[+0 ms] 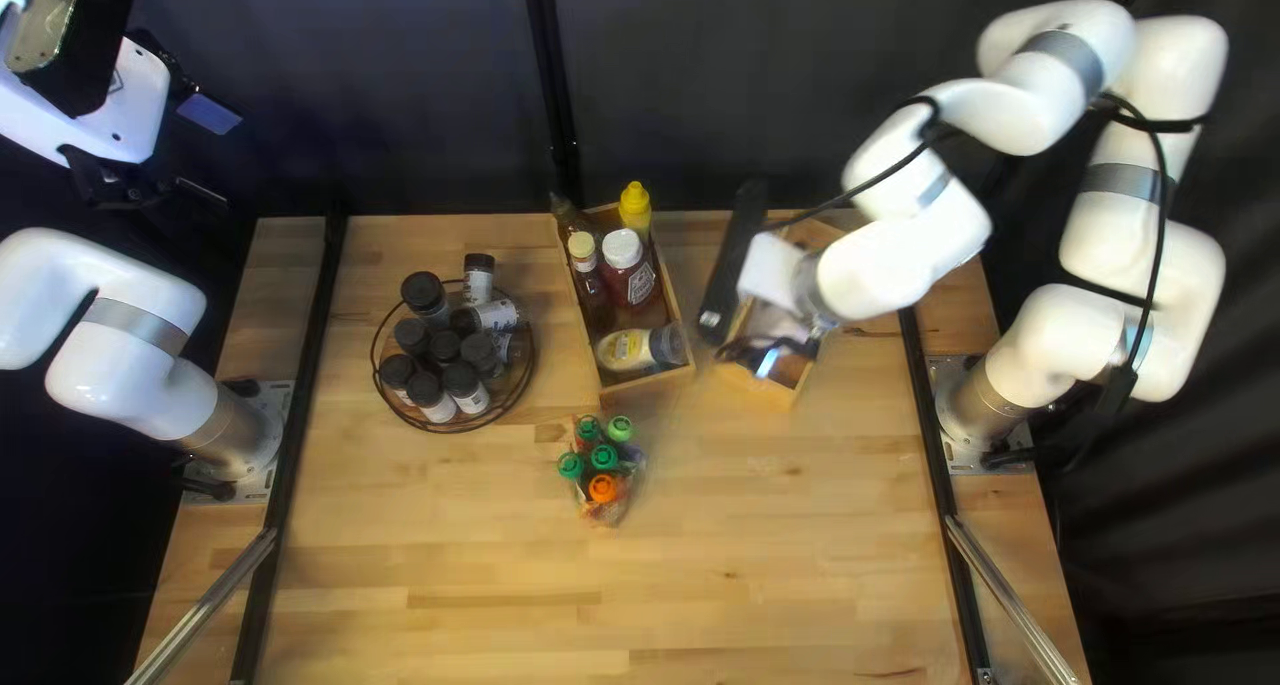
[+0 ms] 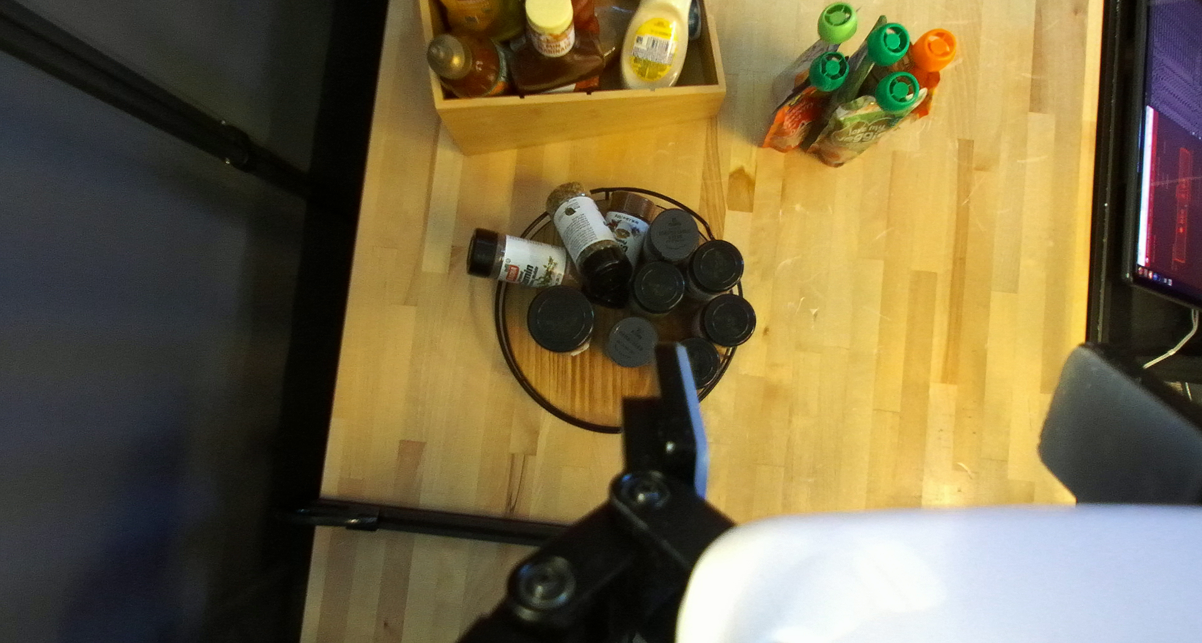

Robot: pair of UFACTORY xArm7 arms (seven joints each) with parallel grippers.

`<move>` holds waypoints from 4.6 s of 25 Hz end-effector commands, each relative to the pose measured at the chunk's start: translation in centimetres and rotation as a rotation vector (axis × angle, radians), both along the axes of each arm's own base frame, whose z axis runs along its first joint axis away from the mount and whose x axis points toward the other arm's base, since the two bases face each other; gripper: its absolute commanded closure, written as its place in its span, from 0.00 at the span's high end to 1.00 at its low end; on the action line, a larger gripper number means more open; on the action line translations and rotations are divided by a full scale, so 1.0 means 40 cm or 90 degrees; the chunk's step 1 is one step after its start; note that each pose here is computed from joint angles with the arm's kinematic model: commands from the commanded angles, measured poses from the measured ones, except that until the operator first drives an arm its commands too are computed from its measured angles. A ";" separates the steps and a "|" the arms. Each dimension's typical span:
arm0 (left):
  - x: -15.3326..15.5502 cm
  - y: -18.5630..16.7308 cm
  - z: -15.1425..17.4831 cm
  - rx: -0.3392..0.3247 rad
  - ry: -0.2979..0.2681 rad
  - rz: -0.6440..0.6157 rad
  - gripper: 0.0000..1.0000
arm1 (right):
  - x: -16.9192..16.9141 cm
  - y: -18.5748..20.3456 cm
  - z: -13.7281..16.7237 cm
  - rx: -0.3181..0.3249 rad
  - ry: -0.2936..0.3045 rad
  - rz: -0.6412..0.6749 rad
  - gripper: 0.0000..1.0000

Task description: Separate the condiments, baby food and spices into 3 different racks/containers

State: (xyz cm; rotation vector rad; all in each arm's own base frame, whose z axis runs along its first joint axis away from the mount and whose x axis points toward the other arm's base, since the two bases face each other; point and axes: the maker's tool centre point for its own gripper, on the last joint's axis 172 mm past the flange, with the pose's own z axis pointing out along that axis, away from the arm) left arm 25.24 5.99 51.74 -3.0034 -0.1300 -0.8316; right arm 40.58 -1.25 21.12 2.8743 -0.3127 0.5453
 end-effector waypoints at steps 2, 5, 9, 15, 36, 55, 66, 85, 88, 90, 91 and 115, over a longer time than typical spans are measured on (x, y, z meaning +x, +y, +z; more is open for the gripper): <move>0.000 0.000 0.000 0.000 0.000 0.000 1.00 | 0.124 0.101 0.004 0.051 -0.015 0.114 1.00; 0.000 0.000 0.000 0.000 0.000 0.000 1.00 | 0.159 0.124 -0.011 0.084 -0.024 0.155 1.00; 0.000 0.000 0.000 0.000 0.000 0.000 1.00 | 0.193 0.129 -0.045 0.116 -0.026 0.182 1.00; 0.000 0.000 0.000 0.000 0.000 0.000 1.00 | 0.232 0.150 -0.108 0.165 -0.021 0.209 1.00; 0.000 0.000 0.000 0.000 0.000 0.000 1.00 | 0.296 0.168 -0.189 0.219 -0.007 0.241 0.09; 0.000 0.000 0.000 0.000 0.000 0.000 1.00 | 0.187 0.135 0.035 0.151 -0.005 0.229 0.00; 0.000 0.000 0.000 0.000 0.000 0.000 1.00 | -0.007 0.005 0.121 0.078 0.021 0.131 0.00; 0.000 0.000 0.000 0.000 0.000 0.000 1.00 | -0.245 -0.104 -0.021 0.037 0.044 -0.003 0.00; 0.000 0.000 0.000 0.000 0.000 0.000 1.00 | -0.258 -0.114 -0.045 0.036 0.046 -0.009 0.00; 0.000 0.000 0.000 0.000 0.000 0.000 1.00 | -0.262 -0.118 -0.059 0.037 0.047 -0.013 0.00; 0.000 0.000 0.000 0.000 0.000 0.000 1.00 | -0.262 -0.119 -0.062 0.037 0.047 -0.013 0.00; 0.000 0.000 0.000 0.000 0.000 0.000 1.00 | -0.145 -0.019 -0.058 0.061 0.035 0.019 1.00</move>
